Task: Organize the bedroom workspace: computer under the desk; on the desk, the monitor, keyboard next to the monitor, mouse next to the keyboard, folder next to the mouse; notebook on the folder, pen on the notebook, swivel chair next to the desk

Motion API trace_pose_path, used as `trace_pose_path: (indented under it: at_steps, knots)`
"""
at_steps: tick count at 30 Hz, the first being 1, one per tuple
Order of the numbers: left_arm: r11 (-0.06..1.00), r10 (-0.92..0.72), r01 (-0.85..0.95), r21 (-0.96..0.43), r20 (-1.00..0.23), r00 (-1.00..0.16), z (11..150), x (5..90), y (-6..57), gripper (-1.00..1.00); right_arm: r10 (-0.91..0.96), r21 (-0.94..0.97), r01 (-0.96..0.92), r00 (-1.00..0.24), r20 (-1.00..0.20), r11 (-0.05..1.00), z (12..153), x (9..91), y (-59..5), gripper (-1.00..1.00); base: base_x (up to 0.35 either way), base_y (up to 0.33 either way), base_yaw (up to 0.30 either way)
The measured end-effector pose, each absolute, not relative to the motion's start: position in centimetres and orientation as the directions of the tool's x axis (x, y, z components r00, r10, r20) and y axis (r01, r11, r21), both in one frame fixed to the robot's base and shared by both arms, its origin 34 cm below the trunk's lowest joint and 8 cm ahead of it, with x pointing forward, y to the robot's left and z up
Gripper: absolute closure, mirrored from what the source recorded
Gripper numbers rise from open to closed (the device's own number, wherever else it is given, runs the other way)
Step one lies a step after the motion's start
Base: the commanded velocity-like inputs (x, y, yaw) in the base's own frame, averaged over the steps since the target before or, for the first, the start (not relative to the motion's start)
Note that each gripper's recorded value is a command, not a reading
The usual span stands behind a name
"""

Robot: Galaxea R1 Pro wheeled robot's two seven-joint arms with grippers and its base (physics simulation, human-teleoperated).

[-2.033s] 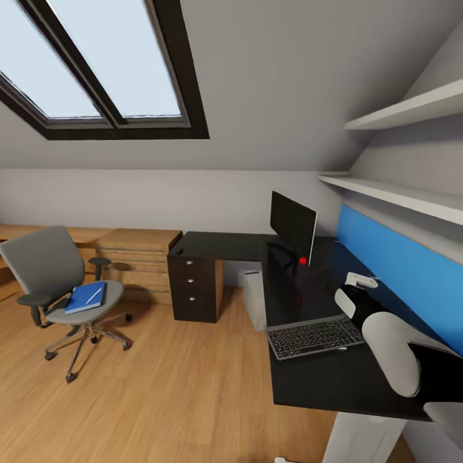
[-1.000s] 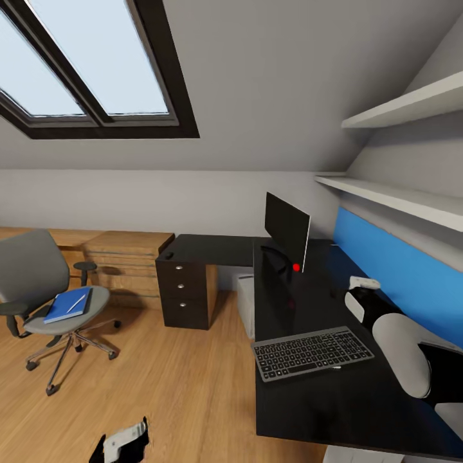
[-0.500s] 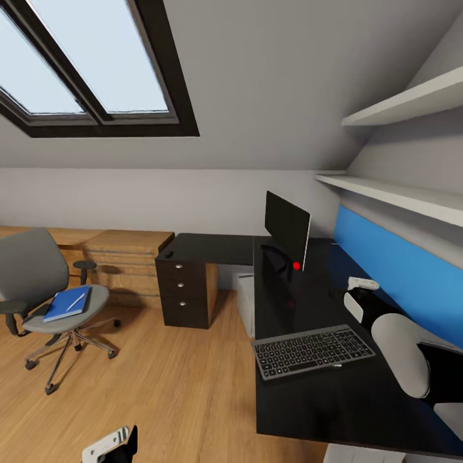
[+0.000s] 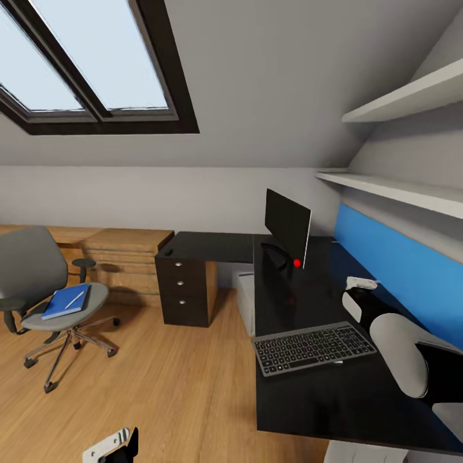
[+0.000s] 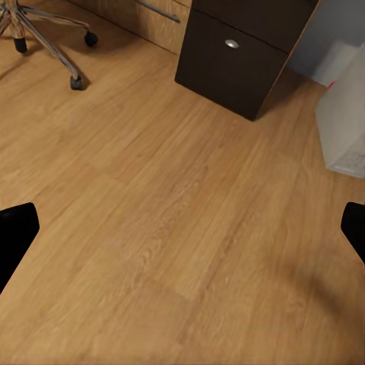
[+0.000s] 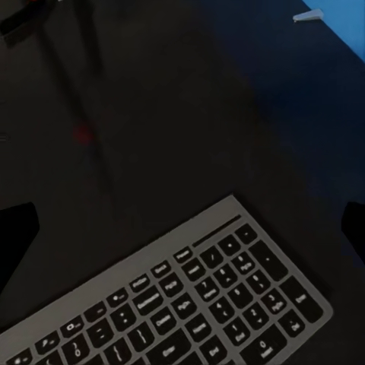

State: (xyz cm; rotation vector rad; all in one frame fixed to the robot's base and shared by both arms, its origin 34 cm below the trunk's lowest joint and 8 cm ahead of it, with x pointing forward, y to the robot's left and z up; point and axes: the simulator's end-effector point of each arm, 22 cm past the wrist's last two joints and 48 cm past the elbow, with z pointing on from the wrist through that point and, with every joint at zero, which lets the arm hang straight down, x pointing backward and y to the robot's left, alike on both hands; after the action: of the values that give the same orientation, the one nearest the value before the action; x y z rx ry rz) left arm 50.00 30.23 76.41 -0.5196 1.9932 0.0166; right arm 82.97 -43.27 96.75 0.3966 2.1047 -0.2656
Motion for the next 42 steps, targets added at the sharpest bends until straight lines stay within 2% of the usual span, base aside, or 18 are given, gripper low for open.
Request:
trace_pose_path:
  at_steps: [29, 42]
  knots:
    - [0.906, -0.35, -0.367, -0.21, -0.858, -0.376, 71.9, 50.0, 30.3, -1.0, 0.18, -0.026, 0.382, -0.494, -0.85, 0.924, 92.5, 83.2, -43.0, -1.0, 0.0, 0.0, 0.0]
    - [0.907, -0.35, -0.366, -0.21, -0.858, -0.375, 69.7, 50.0, 30.1, -1.0, 0.172, -0.018, 0.352, -0.502, -0.848, 0.936, 90.0, 83.5, -41.0, -1.0, 0.0, 0.0, 0.0]
